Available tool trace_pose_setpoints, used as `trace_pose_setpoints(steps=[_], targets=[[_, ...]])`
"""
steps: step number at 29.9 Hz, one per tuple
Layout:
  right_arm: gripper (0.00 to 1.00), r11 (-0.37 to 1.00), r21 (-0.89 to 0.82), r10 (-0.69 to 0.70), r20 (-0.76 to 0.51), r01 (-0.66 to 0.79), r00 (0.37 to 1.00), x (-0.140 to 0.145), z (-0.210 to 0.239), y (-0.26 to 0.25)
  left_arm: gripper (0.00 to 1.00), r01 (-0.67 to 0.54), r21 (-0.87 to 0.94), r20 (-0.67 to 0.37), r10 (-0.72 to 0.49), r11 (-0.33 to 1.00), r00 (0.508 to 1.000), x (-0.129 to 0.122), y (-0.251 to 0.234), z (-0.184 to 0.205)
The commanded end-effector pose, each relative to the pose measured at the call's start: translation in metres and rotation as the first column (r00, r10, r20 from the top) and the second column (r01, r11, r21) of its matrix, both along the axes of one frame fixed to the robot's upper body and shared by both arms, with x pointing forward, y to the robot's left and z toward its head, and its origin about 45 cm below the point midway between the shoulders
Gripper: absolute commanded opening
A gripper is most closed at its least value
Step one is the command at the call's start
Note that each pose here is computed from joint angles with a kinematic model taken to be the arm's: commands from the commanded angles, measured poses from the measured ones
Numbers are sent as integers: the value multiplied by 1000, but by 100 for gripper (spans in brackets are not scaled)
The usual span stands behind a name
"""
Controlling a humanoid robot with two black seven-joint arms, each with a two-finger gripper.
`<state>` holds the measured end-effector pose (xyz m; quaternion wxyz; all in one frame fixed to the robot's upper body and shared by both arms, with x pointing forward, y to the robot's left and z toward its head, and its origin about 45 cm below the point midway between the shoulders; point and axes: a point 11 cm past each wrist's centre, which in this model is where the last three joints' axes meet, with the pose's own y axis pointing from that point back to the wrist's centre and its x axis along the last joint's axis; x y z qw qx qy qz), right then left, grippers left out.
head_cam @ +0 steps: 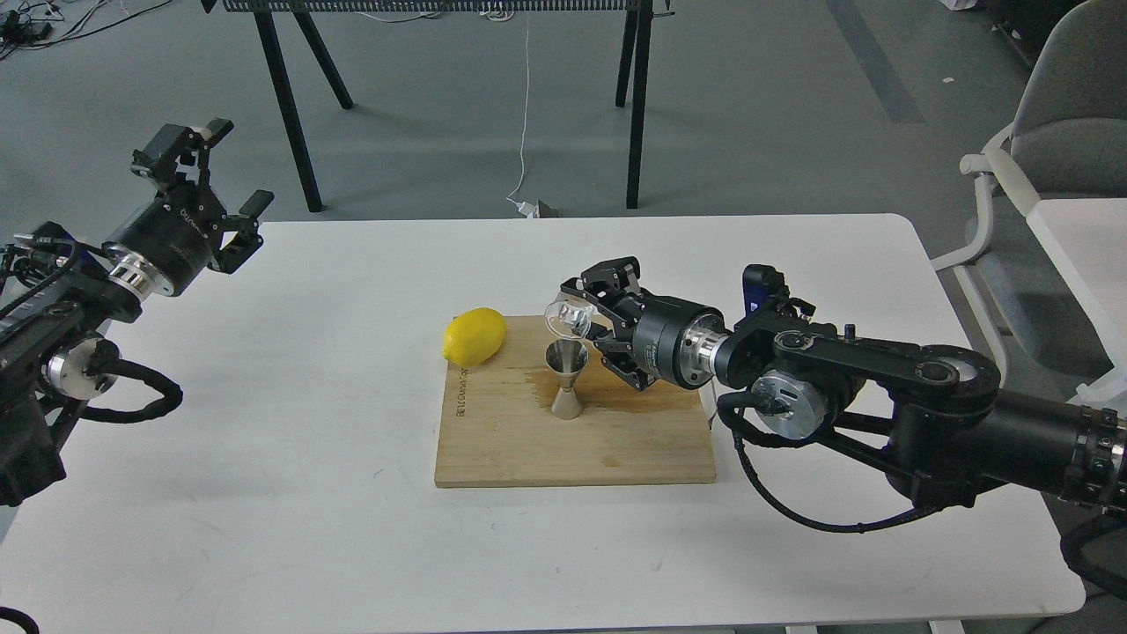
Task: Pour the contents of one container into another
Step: 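Hold the glass tilted over the jigger to pour its liquid in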
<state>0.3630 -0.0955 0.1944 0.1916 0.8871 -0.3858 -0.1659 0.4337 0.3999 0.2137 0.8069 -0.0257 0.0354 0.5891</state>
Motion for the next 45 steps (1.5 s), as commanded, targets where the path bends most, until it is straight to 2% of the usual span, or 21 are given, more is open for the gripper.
trace_pose_setpoints(steps=[1,45], targets=[[46,1000,-17,13,4,-13,1000,-1,-1,0,100,0,0,1,0,1000,1000,0,0,0],[46,990,-119,92,96,-81,991,1,0,2,100,-10,3,-2,10,1000,1000,0,3,-1]])
